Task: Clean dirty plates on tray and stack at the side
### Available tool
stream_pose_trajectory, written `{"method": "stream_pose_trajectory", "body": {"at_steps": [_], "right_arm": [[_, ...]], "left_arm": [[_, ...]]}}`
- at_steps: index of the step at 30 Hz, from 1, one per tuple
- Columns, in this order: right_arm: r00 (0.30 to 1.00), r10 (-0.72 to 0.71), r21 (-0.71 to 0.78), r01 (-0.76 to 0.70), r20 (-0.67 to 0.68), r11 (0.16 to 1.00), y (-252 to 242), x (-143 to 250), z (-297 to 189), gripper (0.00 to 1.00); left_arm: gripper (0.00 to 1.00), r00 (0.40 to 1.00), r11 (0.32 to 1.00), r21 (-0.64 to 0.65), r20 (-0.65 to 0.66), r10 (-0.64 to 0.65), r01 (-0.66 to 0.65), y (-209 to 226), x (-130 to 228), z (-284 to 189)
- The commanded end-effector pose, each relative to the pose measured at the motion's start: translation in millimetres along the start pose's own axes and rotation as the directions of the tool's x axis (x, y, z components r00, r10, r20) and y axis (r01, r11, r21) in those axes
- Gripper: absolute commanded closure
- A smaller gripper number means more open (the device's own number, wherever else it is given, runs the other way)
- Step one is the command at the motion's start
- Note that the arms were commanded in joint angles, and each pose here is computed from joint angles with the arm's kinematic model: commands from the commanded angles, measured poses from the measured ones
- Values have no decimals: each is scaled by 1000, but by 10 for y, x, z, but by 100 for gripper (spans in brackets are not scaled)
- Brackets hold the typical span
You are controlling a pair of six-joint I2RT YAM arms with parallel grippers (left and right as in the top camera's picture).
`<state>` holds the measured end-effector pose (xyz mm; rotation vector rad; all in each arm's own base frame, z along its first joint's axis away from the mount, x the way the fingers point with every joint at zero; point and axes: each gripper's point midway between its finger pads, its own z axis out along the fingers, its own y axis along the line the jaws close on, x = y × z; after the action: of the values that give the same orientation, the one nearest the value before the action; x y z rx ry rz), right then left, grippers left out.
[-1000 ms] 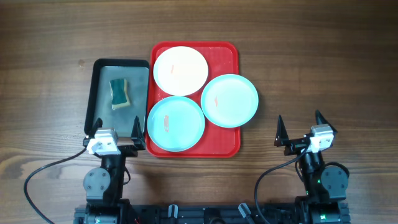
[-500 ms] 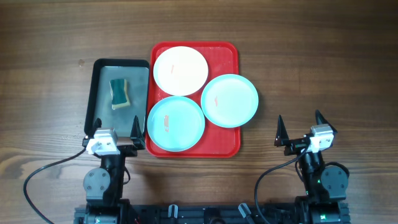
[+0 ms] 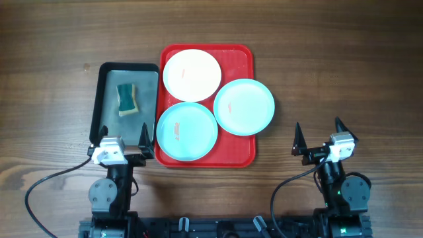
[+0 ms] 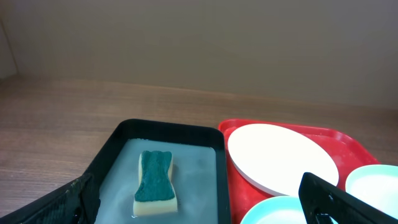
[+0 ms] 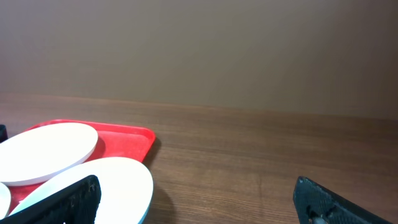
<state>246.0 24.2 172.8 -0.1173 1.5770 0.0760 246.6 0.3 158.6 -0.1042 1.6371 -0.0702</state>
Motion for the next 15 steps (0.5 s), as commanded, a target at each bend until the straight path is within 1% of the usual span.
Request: {"method": "stream_pose_trajectory", "body": {"at_steps": [1,4,7,9,11,12,13,15], "right_arm": [[1000,11,14,-11,4,1000,-29,-6,0,0],[1000,22,1,-22,11,1000,-7,-23,0,0],[993,115,-14,-115,3,993,18,-9,2,0],[986,165,-14,-165,2,986,18,-8,4,0],[986,169,-16,-169,8,986,19,-24,4,0],[981,196,-24,-195,12,980,31,-38,3,0],[968,249,-49,-248,22,968,67,-79,1,0],[959,282,-91,-278,36,956,127,-145,-6,0]], "left_arm": [[0,1000,1000,0,0,10,-10,8,4,-2],[0,1000,997,78,-9,11,-10,-128,22,-8],[0,1000,989,146,-15,11,-9,-244,34,-21],[0,1000,988,156,-15,12,-9,-261,32,-23],[0,1000,988,156,-11,12,-10,-262,23,-23],[0,1000,988,157,-9,12,-10,-264,17,-24],[0,1000,985,171,-5,11,-10,-288,7,-28],[0,1000,980,199,12,6,-8,-337,-37,-37]]}}
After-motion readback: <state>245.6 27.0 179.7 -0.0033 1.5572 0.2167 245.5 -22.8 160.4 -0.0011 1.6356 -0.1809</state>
